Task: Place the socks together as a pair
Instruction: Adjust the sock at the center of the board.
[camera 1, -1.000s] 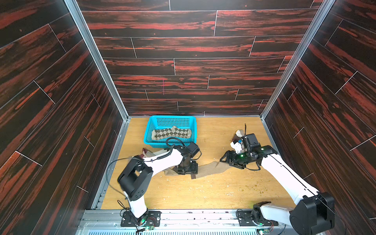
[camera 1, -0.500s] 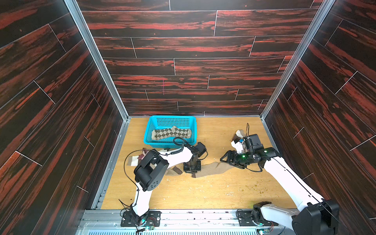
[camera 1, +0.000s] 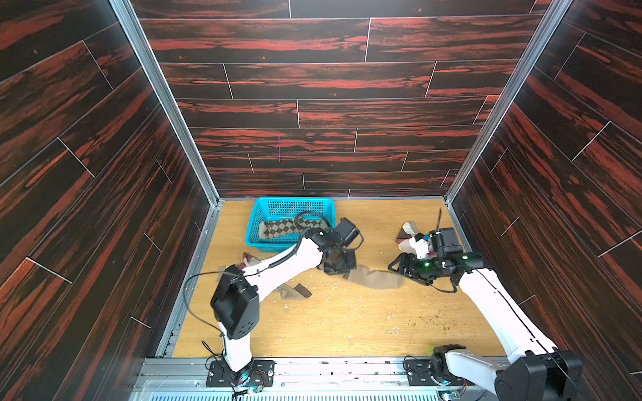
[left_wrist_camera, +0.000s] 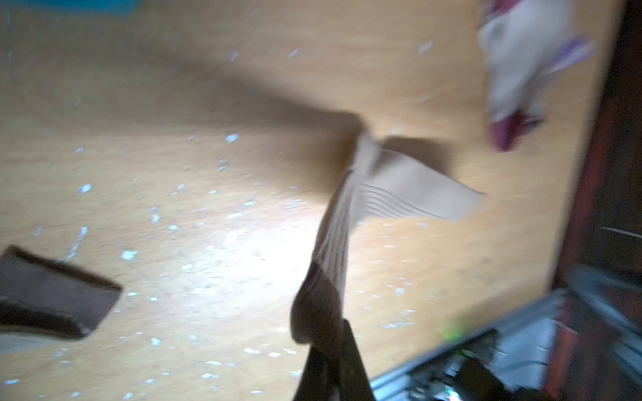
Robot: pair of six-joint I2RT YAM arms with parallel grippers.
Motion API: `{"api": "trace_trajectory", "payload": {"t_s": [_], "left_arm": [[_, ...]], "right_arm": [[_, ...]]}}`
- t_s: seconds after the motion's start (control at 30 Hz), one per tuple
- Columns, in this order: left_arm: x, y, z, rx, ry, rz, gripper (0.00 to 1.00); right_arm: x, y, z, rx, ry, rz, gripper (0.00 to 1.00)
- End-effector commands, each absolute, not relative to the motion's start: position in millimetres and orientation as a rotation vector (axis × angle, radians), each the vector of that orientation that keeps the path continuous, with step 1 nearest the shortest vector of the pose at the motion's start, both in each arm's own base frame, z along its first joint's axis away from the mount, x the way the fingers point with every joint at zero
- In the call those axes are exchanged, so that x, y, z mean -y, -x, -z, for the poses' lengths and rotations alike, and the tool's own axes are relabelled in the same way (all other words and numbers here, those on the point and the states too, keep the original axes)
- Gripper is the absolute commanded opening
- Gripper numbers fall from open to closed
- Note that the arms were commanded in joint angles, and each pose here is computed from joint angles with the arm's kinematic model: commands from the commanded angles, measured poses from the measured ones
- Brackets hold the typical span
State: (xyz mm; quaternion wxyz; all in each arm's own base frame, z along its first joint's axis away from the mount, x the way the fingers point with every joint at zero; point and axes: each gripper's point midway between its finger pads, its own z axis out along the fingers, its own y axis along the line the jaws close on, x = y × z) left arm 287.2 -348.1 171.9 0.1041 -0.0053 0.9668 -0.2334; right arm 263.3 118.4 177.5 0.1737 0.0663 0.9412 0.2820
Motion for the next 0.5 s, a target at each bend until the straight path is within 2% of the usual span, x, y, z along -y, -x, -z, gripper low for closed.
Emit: {"api": "trace_trajectory", "payload": {"t_s": [0.0, 0.23, 0.47], "left_arm": [[361.9, -283.2, -214.3, -2.783, 0.049, 0.808, 0.02], [409.1, -282.4, -262.3, -2.701, -0.018, 0.983, 0.01], [402.3, -273.8, -251.5, -2.740, -0.016, 0.939, 0.01]], "right_arm": [[-106.6, -273.3, -201.9, -2.596, -0.197, -0.769, 0.78], [-89.0, -285.9, -226.9, -2.514, -0.259, -0.755, 0.79], [-94.7, -281.4, -229.3, -2.517, -0.235, -0.813, 0.79]]}}
